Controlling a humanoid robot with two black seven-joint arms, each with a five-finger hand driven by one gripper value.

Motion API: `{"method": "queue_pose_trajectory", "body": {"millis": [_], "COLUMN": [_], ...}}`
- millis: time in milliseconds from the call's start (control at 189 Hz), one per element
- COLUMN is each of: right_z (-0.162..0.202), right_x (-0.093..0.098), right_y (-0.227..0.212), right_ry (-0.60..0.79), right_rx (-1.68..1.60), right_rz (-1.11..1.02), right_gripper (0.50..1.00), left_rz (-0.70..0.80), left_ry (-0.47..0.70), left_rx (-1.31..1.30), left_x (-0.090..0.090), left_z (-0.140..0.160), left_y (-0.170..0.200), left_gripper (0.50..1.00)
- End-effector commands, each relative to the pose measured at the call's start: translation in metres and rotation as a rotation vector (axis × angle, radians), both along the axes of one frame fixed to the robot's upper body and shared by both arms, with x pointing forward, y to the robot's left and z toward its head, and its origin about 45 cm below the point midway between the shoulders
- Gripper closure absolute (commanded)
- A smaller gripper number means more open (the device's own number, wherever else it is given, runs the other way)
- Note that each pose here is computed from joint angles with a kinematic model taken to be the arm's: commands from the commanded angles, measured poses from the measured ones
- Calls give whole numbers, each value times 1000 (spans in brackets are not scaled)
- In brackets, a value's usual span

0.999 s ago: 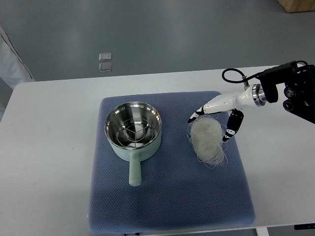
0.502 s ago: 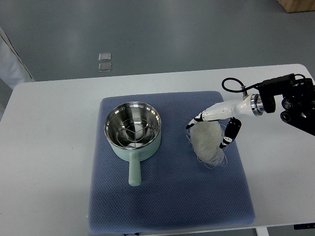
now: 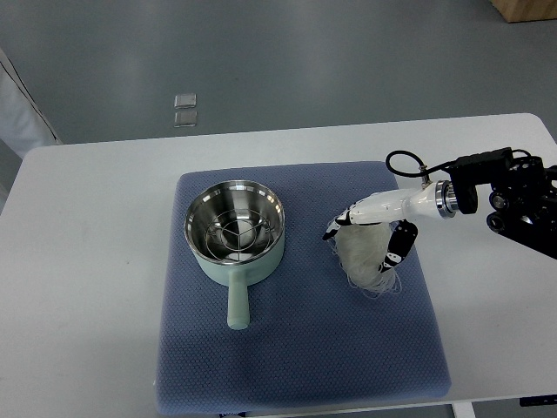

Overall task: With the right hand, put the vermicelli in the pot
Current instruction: 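Lower the right hand and close its fingers around the vermicelli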

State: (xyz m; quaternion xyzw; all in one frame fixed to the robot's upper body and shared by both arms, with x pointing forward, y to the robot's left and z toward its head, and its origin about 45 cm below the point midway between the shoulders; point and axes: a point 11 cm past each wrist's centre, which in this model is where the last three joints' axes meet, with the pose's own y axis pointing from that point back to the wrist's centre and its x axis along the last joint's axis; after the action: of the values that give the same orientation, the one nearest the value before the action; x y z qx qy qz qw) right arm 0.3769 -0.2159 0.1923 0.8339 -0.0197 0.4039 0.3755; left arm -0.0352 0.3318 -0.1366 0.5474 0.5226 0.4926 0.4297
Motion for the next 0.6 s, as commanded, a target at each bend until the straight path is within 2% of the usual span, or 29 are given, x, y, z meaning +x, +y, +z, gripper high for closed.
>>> {"method": "queue_pose_trajectory", "body": {"millis": [0, 37, 48, 74, 201, 449, 592], "right_z": [0, -1, -1, -2, -4, 6, 25], "right_x": [0, 0, 0, -1, -3, 4, 15], "right_y": [0, 0, 0, 0, 1, 2, 5], "right_ry": [0, 3, 3, 6, 12, -5, -39], "right_rx": [0, 2, 2, 3, 4, 28, 68], "right_rz": [0, -1, -1, 1, 0, -12, -32], "right_gripper": [742, 817, 818, 858, 961, 965, 963], "left_rz": [0, 0, 0, 0, 0, 0, 0], "left_ry": [0, 0, 0, 0, 0, 0, 0], "left_rx": [0, 0, 0, 0, 0, 0, 0], "left_x": [0, 0, 0, 0, 0, 0, 0], "left_z": [0, 0, 0, 0, 0, 0, 0], "left_y": [0, 0, 0, 0, 0, 0, 0], "left_gripper": [500, 500, 500, 500, 500, 500, 500]}}
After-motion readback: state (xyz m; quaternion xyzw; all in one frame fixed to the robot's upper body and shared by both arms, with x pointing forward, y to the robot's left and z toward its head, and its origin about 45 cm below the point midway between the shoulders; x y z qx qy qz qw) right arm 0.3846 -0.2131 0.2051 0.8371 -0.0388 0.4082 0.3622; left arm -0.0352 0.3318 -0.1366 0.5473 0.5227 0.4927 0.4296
